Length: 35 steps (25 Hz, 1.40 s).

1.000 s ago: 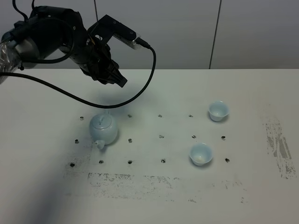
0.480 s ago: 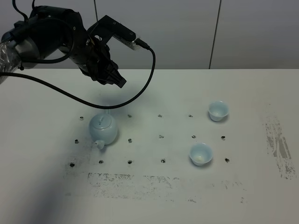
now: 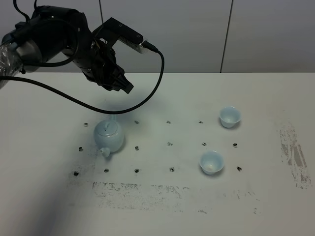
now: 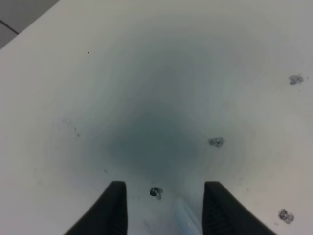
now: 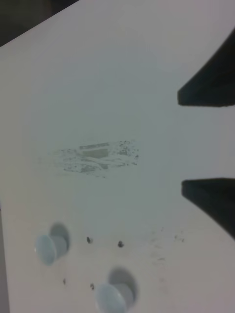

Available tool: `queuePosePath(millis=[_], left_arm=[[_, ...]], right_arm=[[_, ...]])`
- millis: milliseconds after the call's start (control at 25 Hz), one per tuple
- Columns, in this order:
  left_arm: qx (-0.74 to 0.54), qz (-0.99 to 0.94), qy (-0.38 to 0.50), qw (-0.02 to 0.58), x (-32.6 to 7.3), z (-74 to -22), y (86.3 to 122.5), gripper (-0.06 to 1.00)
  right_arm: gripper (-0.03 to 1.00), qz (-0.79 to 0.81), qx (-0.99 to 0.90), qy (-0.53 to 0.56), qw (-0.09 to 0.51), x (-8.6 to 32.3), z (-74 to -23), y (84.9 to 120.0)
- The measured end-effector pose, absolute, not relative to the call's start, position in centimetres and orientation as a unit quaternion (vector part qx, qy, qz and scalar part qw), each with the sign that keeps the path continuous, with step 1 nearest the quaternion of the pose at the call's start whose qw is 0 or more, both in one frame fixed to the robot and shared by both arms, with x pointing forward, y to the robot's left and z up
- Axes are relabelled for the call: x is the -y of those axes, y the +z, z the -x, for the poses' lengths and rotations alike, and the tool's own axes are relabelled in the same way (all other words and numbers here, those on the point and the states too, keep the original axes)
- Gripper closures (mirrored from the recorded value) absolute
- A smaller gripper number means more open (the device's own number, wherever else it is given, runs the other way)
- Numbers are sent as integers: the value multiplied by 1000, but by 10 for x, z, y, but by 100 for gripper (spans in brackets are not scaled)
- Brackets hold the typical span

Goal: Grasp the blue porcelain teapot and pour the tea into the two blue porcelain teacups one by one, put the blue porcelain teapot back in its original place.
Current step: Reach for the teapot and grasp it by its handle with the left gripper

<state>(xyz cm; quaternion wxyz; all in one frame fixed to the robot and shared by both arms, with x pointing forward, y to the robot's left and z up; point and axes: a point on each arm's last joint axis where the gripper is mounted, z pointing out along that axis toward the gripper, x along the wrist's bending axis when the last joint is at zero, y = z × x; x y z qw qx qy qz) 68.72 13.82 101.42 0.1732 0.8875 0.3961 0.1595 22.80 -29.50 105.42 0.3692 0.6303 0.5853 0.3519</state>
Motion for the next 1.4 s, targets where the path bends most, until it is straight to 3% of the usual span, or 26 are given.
queuePosePath(millis=[400,1080,1400], left_arm=[[-392,-891,162,161,-120,-681,1011,52],[-416,-891,114,141,-108,-680,949,52],[-419,-891,112,136,-113,-682,945,52]], right_arm=[[61,-630,-585,352,369,295,-228,1054],[61,-630,-585,352,369,295,-228,1054],[61,-630,-585,352,369,295,-228,1054]])
